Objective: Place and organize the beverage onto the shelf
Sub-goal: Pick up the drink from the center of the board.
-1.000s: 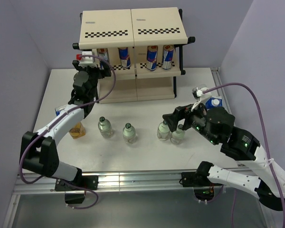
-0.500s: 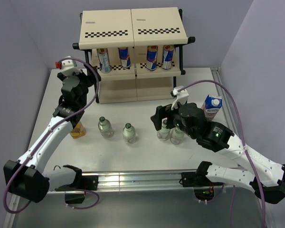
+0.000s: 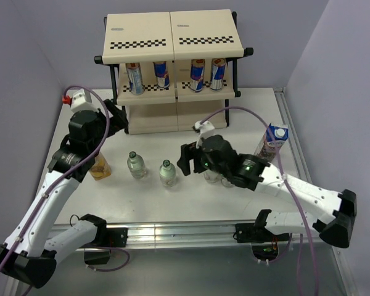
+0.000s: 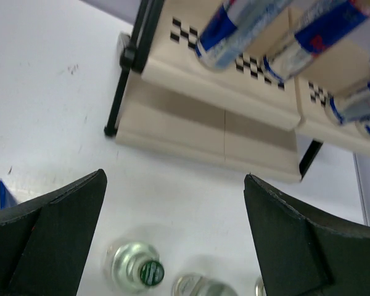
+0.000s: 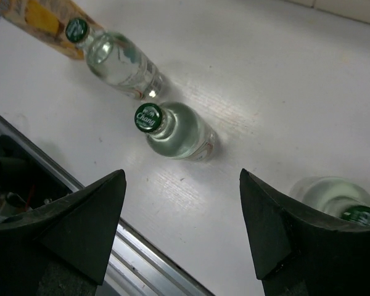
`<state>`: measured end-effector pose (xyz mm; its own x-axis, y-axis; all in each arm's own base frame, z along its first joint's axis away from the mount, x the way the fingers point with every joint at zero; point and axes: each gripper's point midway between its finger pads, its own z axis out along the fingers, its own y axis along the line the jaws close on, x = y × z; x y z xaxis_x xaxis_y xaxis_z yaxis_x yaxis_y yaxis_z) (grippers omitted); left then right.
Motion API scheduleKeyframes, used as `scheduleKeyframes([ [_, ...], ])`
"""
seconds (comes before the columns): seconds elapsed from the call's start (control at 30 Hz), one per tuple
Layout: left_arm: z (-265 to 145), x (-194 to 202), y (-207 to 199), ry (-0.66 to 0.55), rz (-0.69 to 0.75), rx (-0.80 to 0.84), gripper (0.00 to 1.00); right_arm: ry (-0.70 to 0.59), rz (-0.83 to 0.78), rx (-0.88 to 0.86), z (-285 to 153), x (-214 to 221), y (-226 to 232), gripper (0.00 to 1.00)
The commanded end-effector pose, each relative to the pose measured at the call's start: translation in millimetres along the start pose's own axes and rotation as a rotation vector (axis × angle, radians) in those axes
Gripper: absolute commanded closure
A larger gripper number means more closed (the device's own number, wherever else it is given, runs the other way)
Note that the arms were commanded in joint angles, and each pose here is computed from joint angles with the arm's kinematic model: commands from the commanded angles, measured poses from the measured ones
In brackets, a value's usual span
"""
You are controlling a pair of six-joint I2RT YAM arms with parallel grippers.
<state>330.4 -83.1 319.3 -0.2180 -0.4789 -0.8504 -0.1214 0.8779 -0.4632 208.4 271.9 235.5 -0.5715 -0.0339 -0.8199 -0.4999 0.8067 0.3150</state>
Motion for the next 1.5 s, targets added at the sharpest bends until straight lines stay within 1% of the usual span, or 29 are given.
scheduleKeyframes([
  [0.0, -29, 8, -7, 0.080, 0.043, 0.050, 0.00, -0.034, -0.059, 0.004, 13, -5, 17, 0.19],
  [0.1, -50, 19, -5, 0.123, 0.088, 0.079, 0.01, -0.033, -0.092, 0.029, 28, 3, 23, 0.18],
  [0.13, -61, 19, -7, 0.124, 0.101, 0.105, 0.00, -0.060, -0.091, 0.043, 32, 0, 23, 0.18],
  [0.2, -71, 29, -10, 0.161, 0.121, 0.164, 0.01, -0.057, -0.104, 0.066, 43, 6, 23, 0.18],
  [0.23, -81, 27, -12, 0.147, 0.134, 0.207, 0.01, -0.077, -0.104, 0.082, 48, 3, 22, 0.18],
  [0.27, -87, 37, -16, 0.178, 0.143, 0.260, 0.00, -0.063, -0.124, 0.101, 56, 8, 20, 0.18],
  [0.3, -92, 39, -16, 0.183, 0.149, 0.281, 0.01, -0.060, -0.138, 0.110, 61, 9, 20, 0.21],
  [0.33, -102, 37, -17, 0.170, 0.157, 0.319, 0.00, -0.059, -0.150, 0.116, 65, 9, 20, 0.22],
  [0.37, -107, 43, -17, 0.184, 0.165, 0.348, 0.00, -0.050, -0.169, 0.131, 73, 11, 19, 0.23],
  [0.47, -123, 38, -10, 0.148, 0.170, 0.368, 0.01, -0.046, -0.177, 0.121, 80, 8, 26, 0.23],
  [0.57, -137, 34, 0, 0.112, 0.190, 0.367, 0.01, -0.054, -0.188, 0.078, 81, 4, 40, 0.23],
  [0.63, -146, 35, 1, 0.105, 0.213, 0.410, 0.01, -0.060, -0.200, 0.072, 77, 0, 49, 0.22],
  [0.7, -148, 44, 2, 0.124, 0.231, 0.431, 0.01, -0.049, -0.197, 0.082, 77, 1, 52, 0.22],
  [0.8, -159, 39, 1, 0.100, 0.241, 0.467, 0.01, -0.039, -0.205, 0.058, 76, 2, 57, 0.21],
  [0.9, -168, 32, 2, 0.061, 0.220, 0.482, 0.00, -0.034, -0.212, 0.018, 78, 2, 66, 0.21],
  [0.93, -168, 25, 7, 0.023, 0.208, 0.455, 0.00, -0.040, -0.214, 0.012, 80, -1, 70, 0.21],
  [1.1, -176, 17, 9, -0.038, 0.189, 0.470, 0.01, -0.027, -0.295, -0.038, 94, -5, 87, 0.21],
  [1.3, -175, 17, 10, -0.026, 0.183, 0.453, 0.01, -0.027, -0.366, -0.154, 117, -9, 120, 0.21],
  [1.47, -172, 20, 9, -0.010, 0.188, 0.451, 0.01, -0.018, -0.390, -0.150, 140, -12, 130, 0.21],
])
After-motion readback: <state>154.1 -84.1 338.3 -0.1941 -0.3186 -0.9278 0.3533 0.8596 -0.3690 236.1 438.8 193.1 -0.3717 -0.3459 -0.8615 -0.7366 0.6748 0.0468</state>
